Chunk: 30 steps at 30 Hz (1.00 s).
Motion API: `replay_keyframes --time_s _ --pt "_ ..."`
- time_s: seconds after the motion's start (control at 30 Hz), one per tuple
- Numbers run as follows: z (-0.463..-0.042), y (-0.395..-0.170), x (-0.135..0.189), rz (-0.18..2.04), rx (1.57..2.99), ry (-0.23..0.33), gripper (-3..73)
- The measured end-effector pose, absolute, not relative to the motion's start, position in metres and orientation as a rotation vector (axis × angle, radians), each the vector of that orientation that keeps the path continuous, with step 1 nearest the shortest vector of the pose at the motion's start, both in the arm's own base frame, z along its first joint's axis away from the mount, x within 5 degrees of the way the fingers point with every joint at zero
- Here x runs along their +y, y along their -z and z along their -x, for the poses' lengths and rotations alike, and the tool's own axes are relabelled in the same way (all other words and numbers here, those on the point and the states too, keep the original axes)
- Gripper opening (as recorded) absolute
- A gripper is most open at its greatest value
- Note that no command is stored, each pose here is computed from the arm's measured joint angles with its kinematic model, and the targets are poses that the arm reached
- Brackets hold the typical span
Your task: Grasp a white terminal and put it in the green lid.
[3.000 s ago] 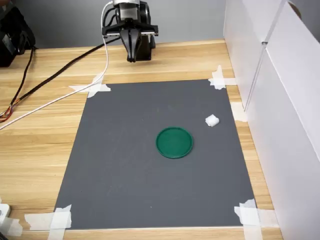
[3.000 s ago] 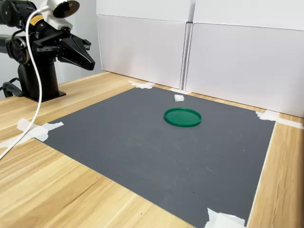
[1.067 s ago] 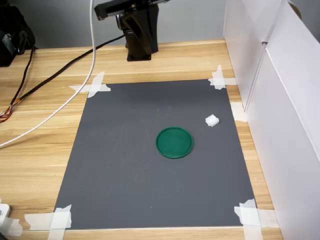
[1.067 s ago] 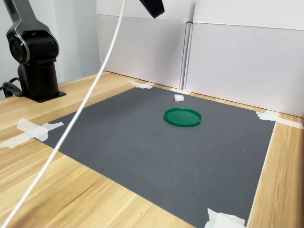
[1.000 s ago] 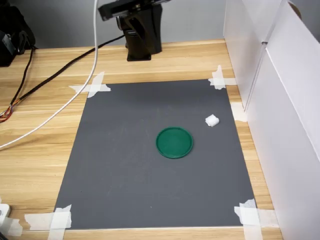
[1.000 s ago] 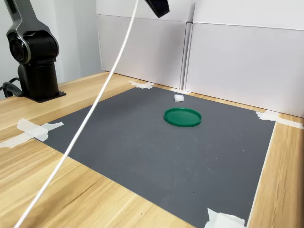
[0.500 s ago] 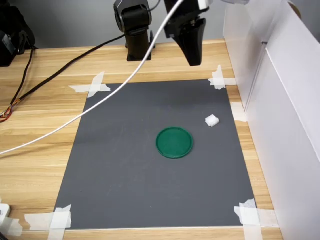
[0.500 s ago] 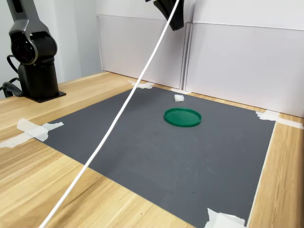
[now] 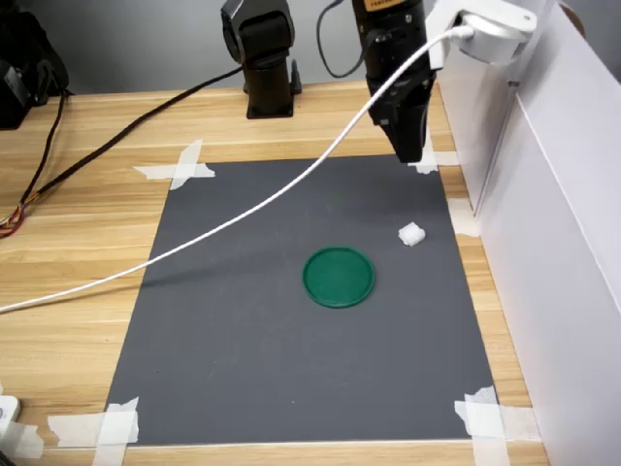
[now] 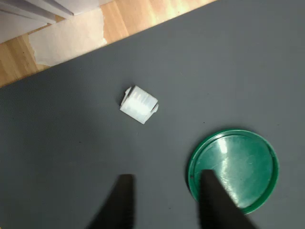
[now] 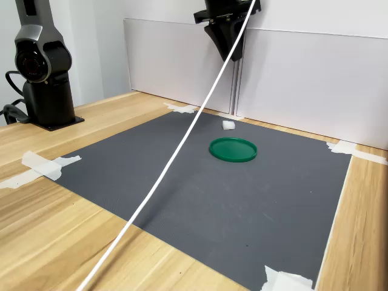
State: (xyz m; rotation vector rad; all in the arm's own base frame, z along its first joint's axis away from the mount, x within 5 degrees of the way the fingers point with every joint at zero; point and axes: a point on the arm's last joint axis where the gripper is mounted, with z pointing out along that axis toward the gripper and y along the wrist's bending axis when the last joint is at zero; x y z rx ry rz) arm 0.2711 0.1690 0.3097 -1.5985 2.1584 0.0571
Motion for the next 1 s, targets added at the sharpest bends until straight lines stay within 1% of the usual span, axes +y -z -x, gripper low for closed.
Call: replay_keyframes --time_s 0.13,0.2,0.23,0.37,0.47,0.67,0.9,1.0 --pt "-0.275 -0.304 0.172 1.555 2.191 -0.072 63.1" --pt "-0.277 -0.301 0.173 1.545 2.201 -0.083 68.2" --pt "-0.278 -0.300 0.174 1.540 2.208 -0.091 69.3" --pt "-0.278 -0.296 0.177 1.529 2.236 -0.135 70.8" --pt "-0.281 -0.287 0.179 1.546 2.266 -0.145 70.8" --pt "-0.290 -0.266 0.182 1.600 2.299 -0.117 70.9" --pt "-0.296 -0.248 0.185 1.601 2.309 -0.111 70.9" --pt "-0.292 -0.233 0.181 1.617 2.314 -0.090 70.9"
